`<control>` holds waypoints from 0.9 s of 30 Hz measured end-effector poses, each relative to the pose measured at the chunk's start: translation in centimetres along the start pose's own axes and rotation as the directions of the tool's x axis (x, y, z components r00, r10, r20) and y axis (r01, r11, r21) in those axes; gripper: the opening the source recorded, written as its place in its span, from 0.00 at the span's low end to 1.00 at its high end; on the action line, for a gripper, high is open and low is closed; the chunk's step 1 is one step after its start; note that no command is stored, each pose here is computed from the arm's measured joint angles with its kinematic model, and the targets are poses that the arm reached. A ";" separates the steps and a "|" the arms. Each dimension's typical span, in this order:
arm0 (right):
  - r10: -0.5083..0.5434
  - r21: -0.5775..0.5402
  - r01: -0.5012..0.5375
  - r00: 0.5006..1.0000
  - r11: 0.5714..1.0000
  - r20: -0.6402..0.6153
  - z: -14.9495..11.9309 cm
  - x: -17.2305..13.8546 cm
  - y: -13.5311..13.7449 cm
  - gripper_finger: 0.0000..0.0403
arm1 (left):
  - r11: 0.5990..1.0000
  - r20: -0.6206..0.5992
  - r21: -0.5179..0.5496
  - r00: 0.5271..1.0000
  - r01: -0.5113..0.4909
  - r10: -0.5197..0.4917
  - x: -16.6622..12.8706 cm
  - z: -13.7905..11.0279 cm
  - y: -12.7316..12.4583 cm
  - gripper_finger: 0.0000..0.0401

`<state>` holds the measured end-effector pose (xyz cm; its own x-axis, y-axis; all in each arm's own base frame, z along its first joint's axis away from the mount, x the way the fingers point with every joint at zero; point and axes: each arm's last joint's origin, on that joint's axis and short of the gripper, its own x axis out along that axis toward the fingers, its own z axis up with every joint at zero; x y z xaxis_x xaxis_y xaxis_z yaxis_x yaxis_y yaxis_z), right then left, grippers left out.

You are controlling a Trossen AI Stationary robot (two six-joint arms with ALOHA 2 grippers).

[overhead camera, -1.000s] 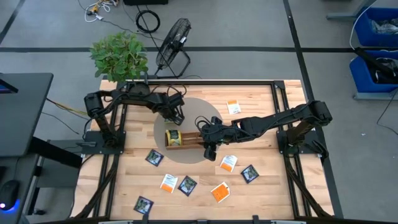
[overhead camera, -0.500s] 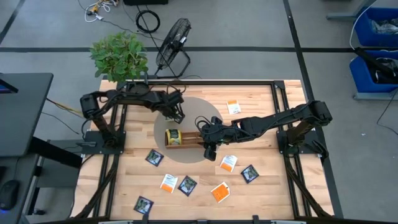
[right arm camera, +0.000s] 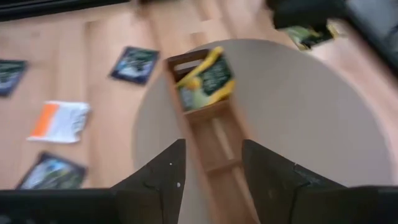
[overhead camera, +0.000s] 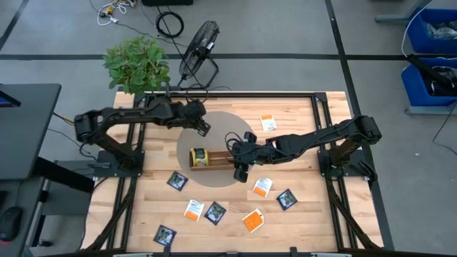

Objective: Pick & Place Tea
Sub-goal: Put the yellow tea bag into the wooden organizer

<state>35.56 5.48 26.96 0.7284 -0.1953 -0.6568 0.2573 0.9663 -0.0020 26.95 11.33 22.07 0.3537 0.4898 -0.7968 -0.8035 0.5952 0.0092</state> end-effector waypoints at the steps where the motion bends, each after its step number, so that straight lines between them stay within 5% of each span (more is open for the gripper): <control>1: -0.028 0.000 0.028 1.000 1.000 0.009 0.0 0.0 -0.1 0.41 | 1.000 0.042 -0.007 0.999 0.002 -0.002 -0.8 0.2 -0.1 0.00; 6: -0.181 -0.005 0.182 0.979 0.983 0.092 0.5 -0.1 -0.4 0.41 | 0.998 0.262 -0.058 0.965 0.034 -0.018 -5.2 1.1 -0.3 0.00; 13: -0.326 0.088 0.316 0.880 0.945 0.346 3.1 -0.7 -0.4 0.41 | 0.989 0.546 -0.076 0.835 0.127 -0.065 -11.0 1.5 -1.8 0.00; 20: -0.315 0.134 0.285 0.840 0.949 0.443 4.7 -0.8 -1.4 0.44 | 0.990 0.644 -0.042 0.761 0.132 -0.075 -13.3 0.7 -3.7 0.00; 27: -0.263 0.139 0.223 0.835 0.965 0.484 5.4 -0.7 -2.1 0.62 | 0.997 0.675 -0.041 0.738 0.062 -0.018 -14.4 -0.5 -4.8 0.00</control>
<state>37.93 2.66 31.50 0.8476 -0.4981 -0.1828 0.4991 0.8654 -0.0440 25.41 1.10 33.22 0.5985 0.7806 -0.1801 -0.7991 0.5977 -0.0648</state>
